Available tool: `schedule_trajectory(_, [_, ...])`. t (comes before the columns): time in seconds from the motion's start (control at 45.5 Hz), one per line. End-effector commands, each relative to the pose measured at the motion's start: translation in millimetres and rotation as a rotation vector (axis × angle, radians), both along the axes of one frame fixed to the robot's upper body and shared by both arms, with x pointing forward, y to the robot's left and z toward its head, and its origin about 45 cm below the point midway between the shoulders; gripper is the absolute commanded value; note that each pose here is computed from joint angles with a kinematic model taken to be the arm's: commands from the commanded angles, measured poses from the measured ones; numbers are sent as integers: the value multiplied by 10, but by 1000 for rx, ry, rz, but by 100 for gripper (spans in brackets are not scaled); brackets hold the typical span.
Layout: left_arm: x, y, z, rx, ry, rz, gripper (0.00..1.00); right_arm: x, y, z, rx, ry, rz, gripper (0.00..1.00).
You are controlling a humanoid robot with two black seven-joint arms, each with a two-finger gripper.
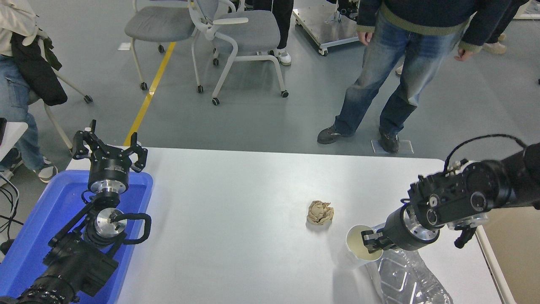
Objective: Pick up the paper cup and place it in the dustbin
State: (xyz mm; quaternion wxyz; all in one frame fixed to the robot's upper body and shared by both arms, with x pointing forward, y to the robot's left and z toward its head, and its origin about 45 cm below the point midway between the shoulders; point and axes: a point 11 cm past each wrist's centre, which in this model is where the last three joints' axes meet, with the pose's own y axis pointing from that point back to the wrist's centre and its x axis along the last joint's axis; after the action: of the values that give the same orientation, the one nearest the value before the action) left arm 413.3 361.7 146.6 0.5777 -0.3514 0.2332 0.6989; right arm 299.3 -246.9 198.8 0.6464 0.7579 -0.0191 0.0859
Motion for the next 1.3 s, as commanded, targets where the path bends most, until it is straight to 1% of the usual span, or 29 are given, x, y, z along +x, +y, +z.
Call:
schedule_trajectory(0.0, [-1,0,-1,0,0,0,99,129,15,570,-8,-20,3,0])
schedule_trajectory(0.33, [-1,0,-1,0,0,0,99,244,8,1358,-46,-35,15,0])
schedule_trajectory(0.527, [-1,0,-1,0,0,0,99,252,-21,1606,-63,-45,14,0])
schedule_trajectory(0.681, [-1,0,-1,0,0,0,99,326,-135,1750,-68,-95,-17,0])
schedule_trajectory(0.813, [-1,0,-1,0,0,0,99,532,-376,1991,-10,-211,-111,0])
schedule_trajectory(0.923, [1,-3,3,0,-1,-1,99,764,-769,2267,50,-367,-232,0])
schedule_trajectory(1.011, [1,-10,0,-1,-1,-2,99,892,-1156,2438,91,-510,-359,0])
schedule_trajectory(1.143, [-1,0,-1,0,0,0,99,963,-1722,2558,173,-721,-584,0])
schedule_trajectory(1.275, [-1,0,-1,0,0,0,99,959,-2200,2488,221,-895,-788,0])
